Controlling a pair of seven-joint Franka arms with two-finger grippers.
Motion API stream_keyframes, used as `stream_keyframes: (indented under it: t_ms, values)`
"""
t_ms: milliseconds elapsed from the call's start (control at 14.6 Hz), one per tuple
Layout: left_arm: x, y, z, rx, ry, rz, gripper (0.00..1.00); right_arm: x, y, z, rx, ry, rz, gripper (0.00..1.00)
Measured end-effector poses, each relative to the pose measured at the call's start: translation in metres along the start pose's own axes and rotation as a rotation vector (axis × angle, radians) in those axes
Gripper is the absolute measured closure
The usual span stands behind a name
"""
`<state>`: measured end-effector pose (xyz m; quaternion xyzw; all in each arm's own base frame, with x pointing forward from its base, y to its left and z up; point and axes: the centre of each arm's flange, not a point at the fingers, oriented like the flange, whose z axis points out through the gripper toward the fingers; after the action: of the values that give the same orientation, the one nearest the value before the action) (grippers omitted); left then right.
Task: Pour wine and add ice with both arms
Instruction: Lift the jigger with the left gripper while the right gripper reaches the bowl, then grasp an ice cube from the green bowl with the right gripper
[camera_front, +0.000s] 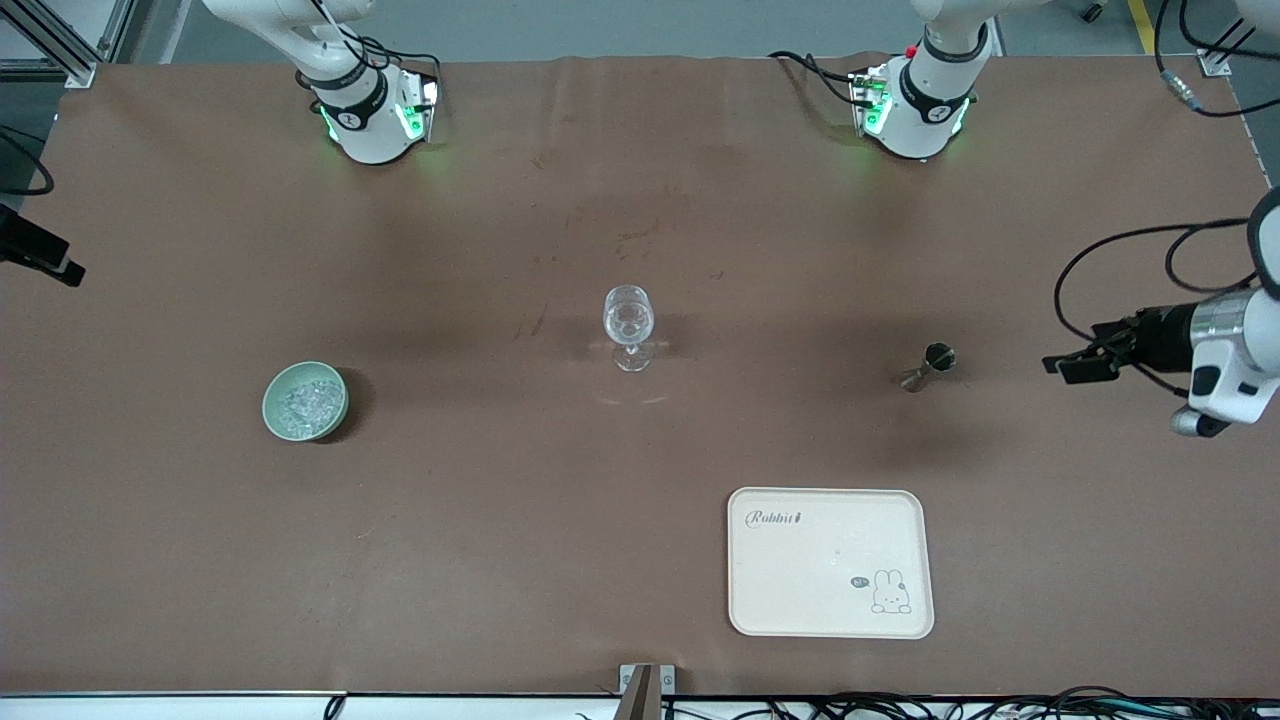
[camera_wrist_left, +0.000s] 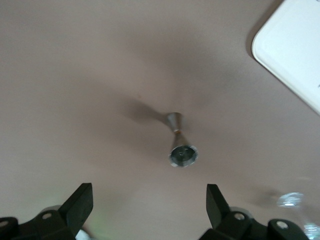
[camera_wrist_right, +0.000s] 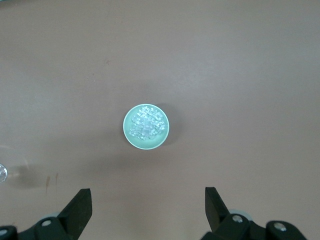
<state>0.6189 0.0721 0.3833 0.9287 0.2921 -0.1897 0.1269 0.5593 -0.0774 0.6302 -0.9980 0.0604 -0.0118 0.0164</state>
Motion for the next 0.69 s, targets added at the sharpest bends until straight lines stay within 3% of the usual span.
stream_keyframes:
  t_ms: [275,549,686]
  values:
    - [0.066,-0.043,0.077,-0.159,-0.170,-0.151,0.00,0.018,0.000,0.089,-0.001,-0.018,-0.022,0.00]
    - [0.092,-0.052,0.156,-0.261,-0.342,-0.272,0.00,0.026,-0.006,0.181,-0.012,-0.024,-0.056,0.00]
    - [0.100,-0.060,0.183,-0.298,-0.401,-0.320,0.02,0.025,-0.013,0.228,-0.019,-0.001,-0.069,0.00]
